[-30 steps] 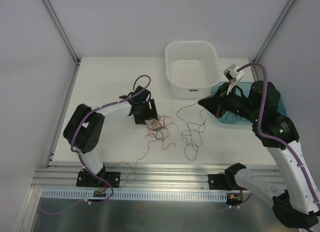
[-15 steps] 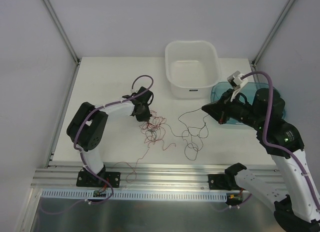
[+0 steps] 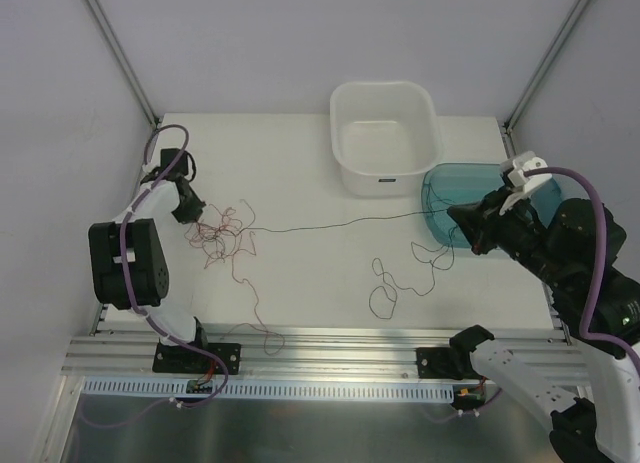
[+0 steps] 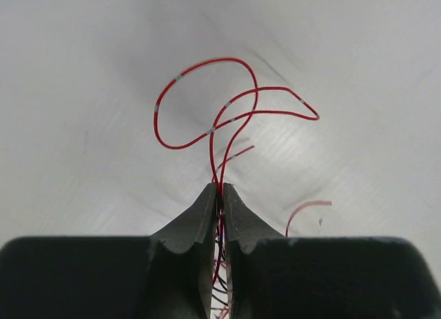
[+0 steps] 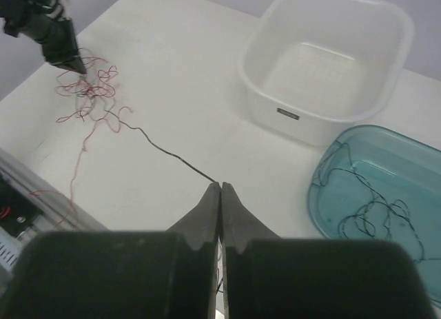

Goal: Untangle the cables

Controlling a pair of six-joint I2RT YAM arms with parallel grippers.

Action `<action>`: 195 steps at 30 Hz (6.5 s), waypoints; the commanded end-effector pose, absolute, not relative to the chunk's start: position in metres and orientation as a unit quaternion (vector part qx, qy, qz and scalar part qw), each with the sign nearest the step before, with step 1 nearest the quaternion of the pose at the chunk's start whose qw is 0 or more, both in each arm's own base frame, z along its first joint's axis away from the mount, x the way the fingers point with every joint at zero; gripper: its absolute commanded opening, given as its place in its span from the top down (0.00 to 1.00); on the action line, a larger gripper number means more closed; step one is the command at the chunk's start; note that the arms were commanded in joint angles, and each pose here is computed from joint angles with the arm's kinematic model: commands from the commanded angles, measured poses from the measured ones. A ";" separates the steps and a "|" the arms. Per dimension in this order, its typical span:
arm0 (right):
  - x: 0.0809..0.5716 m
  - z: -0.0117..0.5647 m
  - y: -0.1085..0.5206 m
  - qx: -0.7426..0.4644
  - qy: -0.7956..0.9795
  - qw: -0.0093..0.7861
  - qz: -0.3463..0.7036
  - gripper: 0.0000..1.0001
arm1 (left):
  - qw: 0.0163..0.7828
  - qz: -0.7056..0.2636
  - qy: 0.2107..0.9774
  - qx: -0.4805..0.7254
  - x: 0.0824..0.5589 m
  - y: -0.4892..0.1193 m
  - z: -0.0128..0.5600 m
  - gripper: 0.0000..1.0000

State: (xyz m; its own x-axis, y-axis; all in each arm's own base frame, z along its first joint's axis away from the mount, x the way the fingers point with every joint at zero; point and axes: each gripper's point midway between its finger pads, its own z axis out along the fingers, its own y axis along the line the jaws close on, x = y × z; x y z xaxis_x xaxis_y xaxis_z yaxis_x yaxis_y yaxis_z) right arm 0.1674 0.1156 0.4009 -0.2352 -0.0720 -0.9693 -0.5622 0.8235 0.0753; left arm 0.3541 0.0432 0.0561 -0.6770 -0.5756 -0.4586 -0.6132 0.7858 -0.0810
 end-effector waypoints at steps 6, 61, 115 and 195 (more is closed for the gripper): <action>0.173 0.415 0.061 -0.148 0.763 0.623 0.088 0.99 | 0.229 0.054 0.893 -0.384 0.333 0.111 0.068 0.91; 0.221 0.205 0.126 -0.086 0.904 0.395 0.135 0.27 | 0.347 -0.106 0.925 -0.115 0.276 -0.045 0.152 0.01; 0.219 0.031 0.260 -0.035 0.973 0.177 0.143 0.37 | 0.106 -0.066 0.986 0.114 0.195 -0.149 0.024 1.00; 0.181 0.046 0.095 0.202 0.962 0.181 0.035 0.01 | 0.227 -0.150 0.954 -0.126 0.258 -0.047 0.078 0.06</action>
